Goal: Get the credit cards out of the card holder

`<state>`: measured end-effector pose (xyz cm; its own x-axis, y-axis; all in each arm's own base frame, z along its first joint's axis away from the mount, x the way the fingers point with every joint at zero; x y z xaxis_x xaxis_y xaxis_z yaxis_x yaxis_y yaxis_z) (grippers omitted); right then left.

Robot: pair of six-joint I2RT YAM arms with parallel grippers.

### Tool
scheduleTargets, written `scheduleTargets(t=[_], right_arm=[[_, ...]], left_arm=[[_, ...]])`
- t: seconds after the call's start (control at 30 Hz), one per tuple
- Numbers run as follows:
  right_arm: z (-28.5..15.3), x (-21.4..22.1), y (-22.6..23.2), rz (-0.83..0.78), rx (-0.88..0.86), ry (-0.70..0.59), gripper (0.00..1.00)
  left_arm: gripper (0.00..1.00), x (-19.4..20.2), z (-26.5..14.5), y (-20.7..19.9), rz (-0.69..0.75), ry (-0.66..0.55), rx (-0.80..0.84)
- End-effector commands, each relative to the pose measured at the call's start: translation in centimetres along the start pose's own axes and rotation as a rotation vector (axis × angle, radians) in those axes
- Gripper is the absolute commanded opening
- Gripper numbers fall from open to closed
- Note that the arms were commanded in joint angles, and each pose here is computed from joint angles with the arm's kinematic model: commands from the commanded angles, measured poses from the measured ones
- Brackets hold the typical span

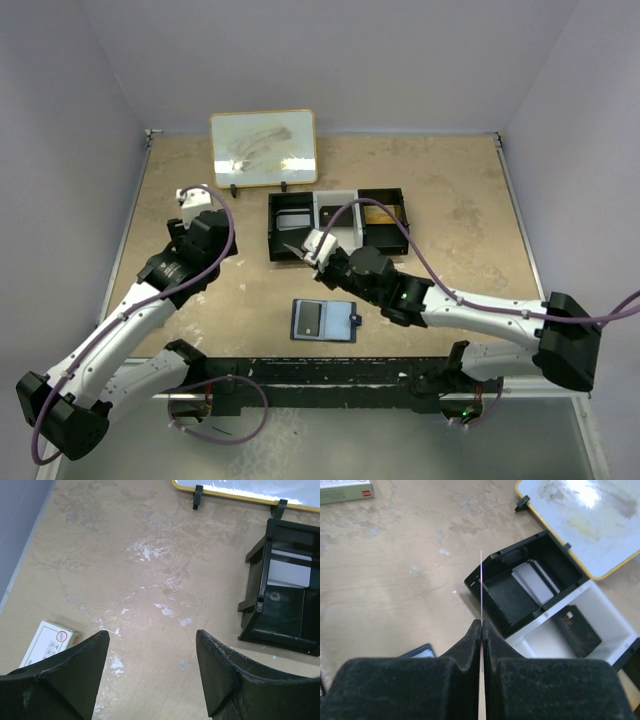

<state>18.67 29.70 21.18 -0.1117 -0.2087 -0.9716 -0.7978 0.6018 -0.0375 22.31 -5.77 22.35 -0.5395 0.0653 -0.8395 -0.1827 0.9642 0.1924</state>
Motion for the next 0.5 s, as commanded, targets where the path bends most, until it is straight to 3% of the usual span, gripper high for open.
scheduleTargets(t=[0.0,0.47], right_arm=[[2.0,-3.7,-1.2,-0.194,0.059,-0.057,0.0],[8.4,-4.8,-5.3,-0.36,0.106,0.033,0.0]], left_arm=[[0.68,-1.4,-0.9,2.0,-0.055,-0.084,-0.081],[0.69,-1.8,-1.5,3.0,-0.083,-0.115,-0.122]])
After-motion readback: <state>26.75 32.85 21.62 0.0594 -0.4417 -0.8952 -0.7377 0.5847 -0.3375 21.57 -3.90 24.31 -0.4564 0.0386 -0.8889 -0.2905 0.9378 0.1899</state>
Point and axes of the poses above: each gripper's point midway between its finger pads, its own z axis out along the fingers, its own y axis along the line the jaws close on, x = y × z, the point moved 5 cm from there along -z, back along the fingers, and after that the axes turned 11 degrees about z, right-handed, at the moved point
